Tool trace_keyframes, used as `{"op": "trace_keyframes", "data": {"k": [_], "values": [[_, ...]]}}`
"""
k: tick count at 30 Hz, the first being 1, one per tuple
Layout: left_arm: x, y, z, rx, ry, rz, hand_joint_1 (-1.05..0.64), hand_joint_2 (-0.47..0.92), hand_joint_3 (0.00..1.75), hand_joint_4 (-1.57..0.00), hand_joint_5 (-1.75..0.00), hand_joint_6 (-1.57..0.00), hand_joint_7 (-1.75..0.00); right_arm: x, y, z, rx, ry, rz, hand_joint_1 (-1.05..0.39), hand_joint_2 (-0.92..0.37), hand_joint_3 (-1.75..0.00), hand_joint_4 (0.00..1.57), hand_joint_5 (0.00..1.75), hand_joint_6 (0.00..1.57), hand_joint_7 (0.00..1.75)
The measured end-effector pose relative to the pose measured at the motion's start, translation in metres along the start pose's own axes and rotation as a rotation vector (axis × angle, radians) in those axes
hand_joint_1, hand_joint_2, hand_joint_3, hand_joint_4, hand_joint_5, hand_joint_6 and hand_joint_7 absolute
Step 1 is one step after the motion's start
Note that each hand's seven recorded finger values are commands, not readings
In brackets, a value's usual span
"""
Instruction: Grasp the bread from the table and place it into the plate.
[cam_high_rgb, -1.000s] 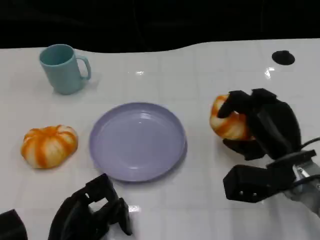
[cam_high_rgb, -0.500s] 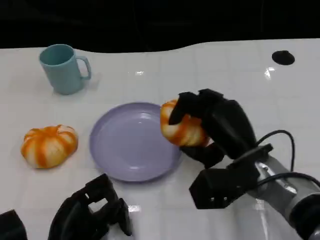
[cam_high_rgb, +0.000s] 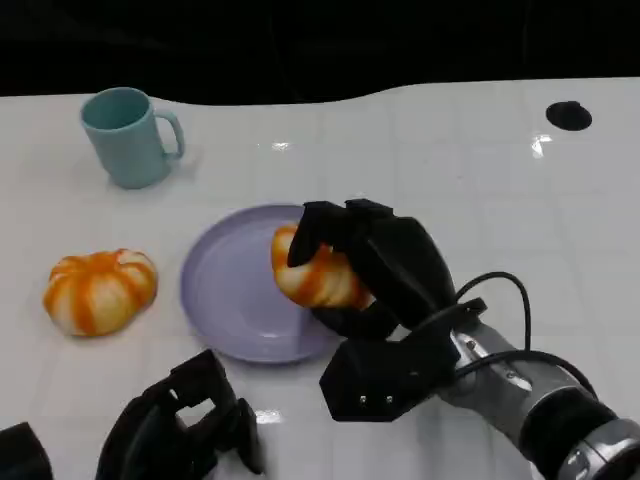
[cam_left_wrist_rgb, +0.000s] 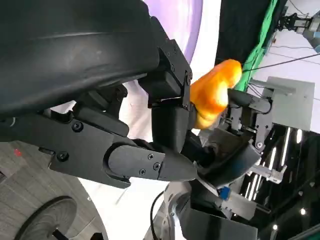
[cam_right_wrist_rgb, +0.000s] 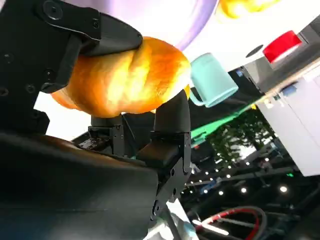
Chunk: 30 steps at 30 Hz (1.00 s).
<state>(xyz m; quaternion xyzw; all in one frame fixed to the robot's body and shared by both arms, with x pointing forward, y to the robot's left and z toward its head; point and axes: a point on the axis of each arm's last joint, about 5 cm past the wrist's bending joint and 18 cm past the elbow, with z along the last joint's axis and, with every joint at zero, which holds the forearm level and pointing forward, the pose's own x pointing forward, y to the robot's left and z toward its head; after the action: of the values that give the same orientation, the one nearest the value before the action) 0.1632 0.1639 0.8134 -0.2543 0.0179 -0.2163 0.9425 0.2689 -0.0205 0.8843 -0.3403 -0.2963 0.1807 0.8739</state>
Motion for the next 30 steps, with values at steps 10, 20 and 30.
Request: {"op": "trace_keyframes", "data": {"k": [10,20,30], "values": [[0.0,0.0,0.0,0.001,-0.001,0.0,-0.65,0.92,0.22,-0.81,-1.75,-0.7,-1.58,0.002,-0.0036,-0.002,0.107,0.078,0.153,-0.39,-0.86,-0.29,0.04,0.56,0.22,0.21],[0.0,0.0,0.0,0.0,-0.001,-0.001,-0.64,0.92,0.21,-0.81,-1.75,-0.7,-1.59,0.006,-0.0119,0.001,0.163,0.071,0.242,-0.66,-0.92,-0.27,0.0,0.05,0.01,0.03],[0.0,0.0,0.001,0.003,-0.004,-0.002,-0.64,0.92,0.23,-0.81,-1.75,-0.69,-1.59,-0.001,-0.0194,-0.002,0.17,0.072,0.231,-0.66,-0.92,-0.27,0.08,0.11,0.09,0.07]]}}
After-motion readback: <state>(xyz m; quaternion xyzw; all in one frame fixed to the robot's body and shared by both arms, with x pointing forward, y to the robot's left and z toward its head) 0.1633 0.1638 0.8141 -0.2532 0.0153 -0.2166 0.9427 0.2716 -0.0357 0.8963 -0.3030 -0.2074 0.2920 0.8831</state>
